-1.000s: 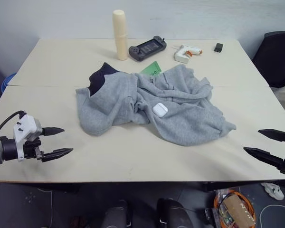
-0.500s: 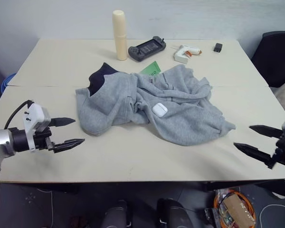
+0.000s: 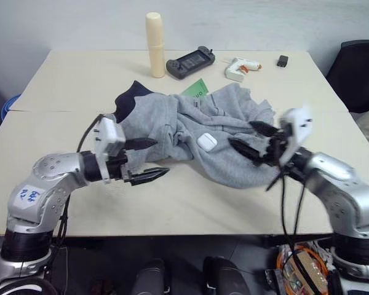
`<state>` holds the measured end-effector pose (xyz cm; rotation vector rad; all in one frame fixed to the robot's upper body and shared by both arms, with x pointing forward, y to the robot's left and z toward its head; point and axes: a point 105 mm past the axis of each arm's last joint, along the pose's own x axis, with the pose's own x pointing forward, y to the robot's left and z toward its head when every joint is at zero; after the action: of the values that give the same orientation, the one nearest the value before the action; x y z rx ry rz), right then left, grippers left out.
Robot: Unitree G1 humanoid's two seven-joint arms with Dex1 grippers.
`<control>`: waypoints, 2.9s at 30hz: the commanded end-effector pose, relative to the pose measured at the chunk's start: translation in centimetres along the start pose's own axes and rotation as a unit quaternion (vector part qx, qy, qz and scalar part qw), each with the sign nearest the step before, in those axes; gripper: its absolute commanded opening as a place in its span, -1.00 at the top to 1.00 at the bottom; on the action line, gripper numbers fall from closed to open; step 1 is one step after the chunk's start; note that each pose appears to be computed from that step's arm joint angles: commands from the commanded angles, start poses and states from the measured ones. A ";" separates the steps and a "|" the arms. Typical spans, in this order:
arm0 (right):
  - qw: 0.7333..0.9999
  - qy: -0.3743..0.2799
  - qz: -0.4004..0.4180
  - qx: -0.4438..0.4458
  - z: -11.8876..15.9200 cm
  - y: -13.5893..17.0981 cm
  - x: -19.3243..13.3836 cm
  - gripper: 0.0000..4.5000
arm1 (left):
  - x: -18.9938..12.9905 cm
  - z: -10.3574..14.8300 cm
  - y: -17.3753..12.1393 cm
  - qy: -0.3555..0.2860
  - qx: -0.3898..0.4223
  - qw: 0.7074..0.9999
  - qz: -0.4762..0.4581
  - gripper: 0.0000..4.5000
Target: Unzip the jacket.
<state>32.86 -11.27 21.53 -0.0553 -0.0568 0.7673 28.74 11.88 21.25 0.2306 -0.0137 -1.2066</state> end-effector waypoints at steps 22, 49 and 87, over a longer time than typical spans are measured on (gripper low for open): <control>0.988 0.111 -0.068 -0.085 -6.8 -0.7 8.2 -0.32 | 2.2 1.8 2.0 -0.024 0.051 0.998 0.001 -1.00; 0.938 0.085 -0.333 -0.047 -1.1 -12.8 -10.8 -0.03 | 3.7 2.6 1.5 -0.035 0.093 0.995 -0.014 -1.00; 0.957 0.241 -0.042 -0.155 -5.4 -7.9 -10.8 -0.99 | 0.5 2.9 2.1 0.012 0.125 0.992 -0.011 -1.00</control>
<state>30.38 -24.25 15.71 -0.5201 0.3129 0.6693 31.14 12.44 23.16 0.4389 -0.0864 -1.2013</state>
